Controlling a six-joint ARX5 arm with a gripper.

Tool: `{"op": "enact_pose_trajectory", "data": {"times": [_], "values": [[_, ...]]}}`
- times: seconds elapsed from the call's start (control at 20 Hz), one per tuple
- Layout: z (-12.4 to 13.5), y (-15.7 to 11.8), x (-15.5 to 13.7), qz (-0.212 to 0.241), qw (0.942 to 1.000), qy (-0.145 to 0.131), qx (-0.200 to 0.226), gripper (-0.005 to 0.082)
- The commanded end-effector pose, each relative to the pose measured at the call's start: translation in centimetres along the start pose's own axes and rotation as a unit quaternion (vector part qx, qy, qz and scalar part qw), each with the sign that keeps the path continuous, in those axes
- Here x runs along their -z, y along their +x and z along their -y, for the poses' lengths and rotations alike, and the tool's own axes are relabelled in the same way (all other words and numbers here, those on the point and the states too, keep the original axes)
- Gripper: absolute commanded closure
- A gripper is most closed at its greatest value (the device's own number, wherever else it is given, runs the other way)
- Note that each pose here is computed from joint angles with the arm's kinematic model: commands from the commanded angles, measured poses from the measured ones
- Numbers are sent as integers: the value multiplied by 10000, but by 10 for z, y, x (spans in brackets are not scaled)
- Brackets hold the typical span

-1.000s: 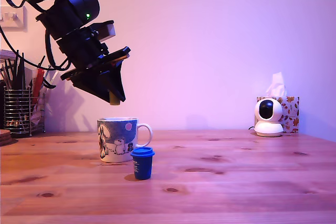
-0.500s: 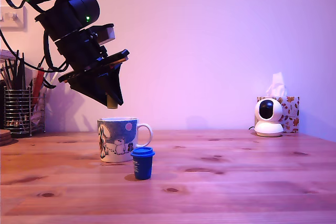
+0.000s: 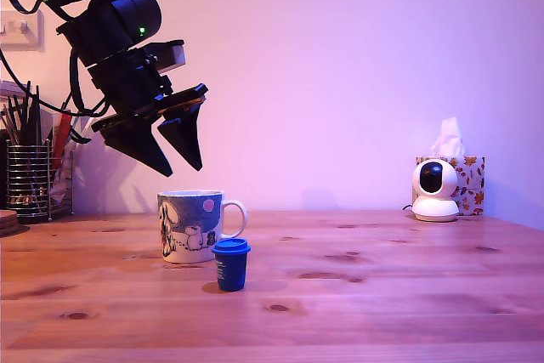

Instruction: Pick up the coffee capsules on the table and drop them inside the coffee cup

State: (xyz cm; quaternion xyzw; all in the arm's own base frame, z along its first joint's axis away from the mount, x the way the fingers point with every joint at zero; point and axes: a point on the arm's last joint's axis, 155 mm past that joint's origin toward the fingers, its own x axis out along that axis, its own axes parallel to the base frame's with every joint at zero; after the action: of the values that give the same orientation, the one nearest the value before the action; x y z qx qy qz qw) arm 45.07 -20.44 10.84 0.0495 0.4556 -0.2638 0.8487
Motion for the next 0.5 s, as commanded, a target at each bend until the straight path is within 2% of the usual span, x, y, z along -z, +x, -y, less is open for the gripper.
{"op": "enact_pose_trajectory", "data": {"times": [0.0,0.3,0.45], "values": [[-3,11,6,-123,9999,7,-10,263],[-5,9,9,-211,9997,72,-87,265],[-4,7,4,-174,9997,159,-87,333]]}}
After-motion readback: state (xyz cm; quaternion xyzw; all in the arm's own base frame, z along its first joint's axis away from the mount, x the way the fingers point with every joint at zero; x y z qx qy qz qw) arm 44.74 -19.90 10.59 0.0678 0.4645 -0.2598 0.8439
